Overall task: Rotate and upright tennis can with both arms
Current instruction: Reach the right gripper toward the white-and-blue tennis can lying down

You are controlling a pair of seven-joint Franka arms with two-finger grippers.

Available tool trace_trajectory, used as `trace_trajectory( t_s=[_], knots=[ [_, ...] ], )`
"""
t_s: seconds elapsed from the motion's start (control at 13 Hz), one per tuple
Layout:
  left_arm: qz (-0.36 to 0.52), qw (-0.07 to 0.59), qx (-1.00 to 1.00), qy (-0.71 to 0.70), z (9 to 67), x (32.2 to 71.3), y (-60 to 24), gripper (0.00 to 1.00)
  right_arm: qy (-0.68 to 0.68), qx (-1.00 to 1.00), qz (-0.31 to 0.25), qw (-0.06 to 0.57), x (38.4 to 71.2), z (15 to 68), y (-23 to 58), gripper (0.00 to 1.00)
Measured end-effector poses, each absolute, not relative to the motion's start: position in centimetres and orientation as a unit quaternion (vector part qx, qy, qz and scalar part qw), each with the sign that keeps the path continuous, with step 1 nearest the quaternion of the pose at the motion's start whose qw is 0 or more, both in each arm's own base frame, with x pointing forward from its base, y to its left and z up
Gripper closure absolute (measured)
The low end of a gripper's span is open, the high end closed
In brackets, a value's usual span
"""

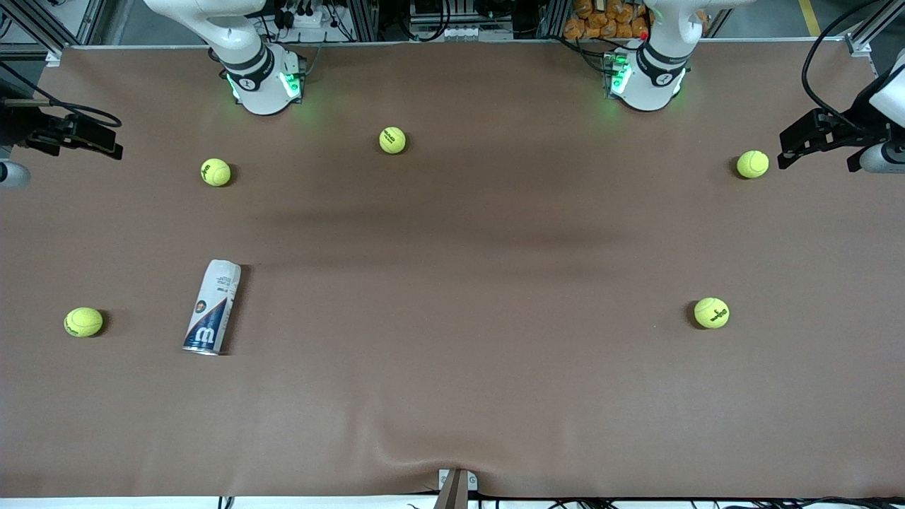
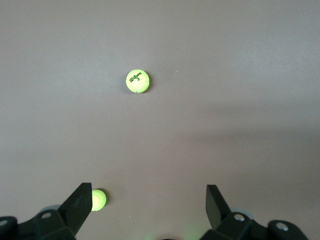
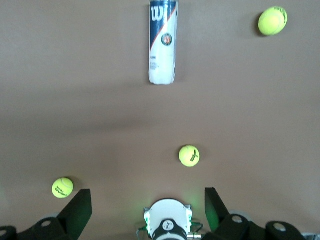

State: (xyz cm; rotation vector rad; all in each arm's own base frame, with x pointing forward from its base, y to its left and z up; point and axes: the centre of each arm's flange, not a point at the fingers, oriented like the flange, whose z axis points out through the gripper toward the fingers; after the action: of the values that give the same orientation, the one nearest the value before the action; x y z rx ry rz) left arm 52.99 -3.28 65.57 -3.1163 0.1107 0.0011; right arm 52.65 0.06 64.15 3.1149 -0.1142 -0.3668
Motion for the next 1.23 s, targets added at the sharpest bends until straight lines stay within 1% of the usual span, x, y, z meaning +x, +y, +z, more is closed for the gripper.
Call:
trace_trajectory(
  t_s=[0.23, 0.38, 0.54, 0.69, 0.92, 1.08, 1.23],
  knots=[
    [0.0, 0.012, -1.0, 0.023, 65.7, 53.0, -3.0, 0.0, -0.03, 0.99, -0.136, 0.009, 52.1, 63.9, 0.6, 0.0],
    [0.001, 0.012, -1.0, 0.018, 65.7, 53.0, -2.6, 0.0, -0.027, 0.991, -0.13, 0.01, 52.0, 64.5, 1.0, 0.0],
    [0.001, 0.012, -1.0, 0.016, 65.7, 53.0, -2.5, 0.0, -0.024, 0.99, -0.14, 0.011, 53.0, 62.7, 1.3, 0.0],
    [0.004, 0.011, -1.0, 0.014, 65.4, 53.2, -2.4, 0.0, -0.023, 0.99, -0.139, 0.012, 56.7, 57.7, 1.6, 0.0],
    [0.007, 0.011, -1.0, 0.009, 65.2, 53.3, -1.8, 0.0, -0.018, 0.992, -0.124, 0.013, 62.5, 48.7, 2.2, 0.0],
    [0.013, 0.011, -1.0, 0.008, 65.0, 53.2, -1.7, 0.0, -0.013, 0.994, -0.107, 0.013, 65.3, 43.4, 2.9, 0.0],
    [0.017, 0.011, -1.0, 0.008, 64.7, 53.3, -1.7, 0.0, -0.018, 0.995, -0.095, 0.013, 67.2, 39.0, 2.3, 0.0]
  ],
)
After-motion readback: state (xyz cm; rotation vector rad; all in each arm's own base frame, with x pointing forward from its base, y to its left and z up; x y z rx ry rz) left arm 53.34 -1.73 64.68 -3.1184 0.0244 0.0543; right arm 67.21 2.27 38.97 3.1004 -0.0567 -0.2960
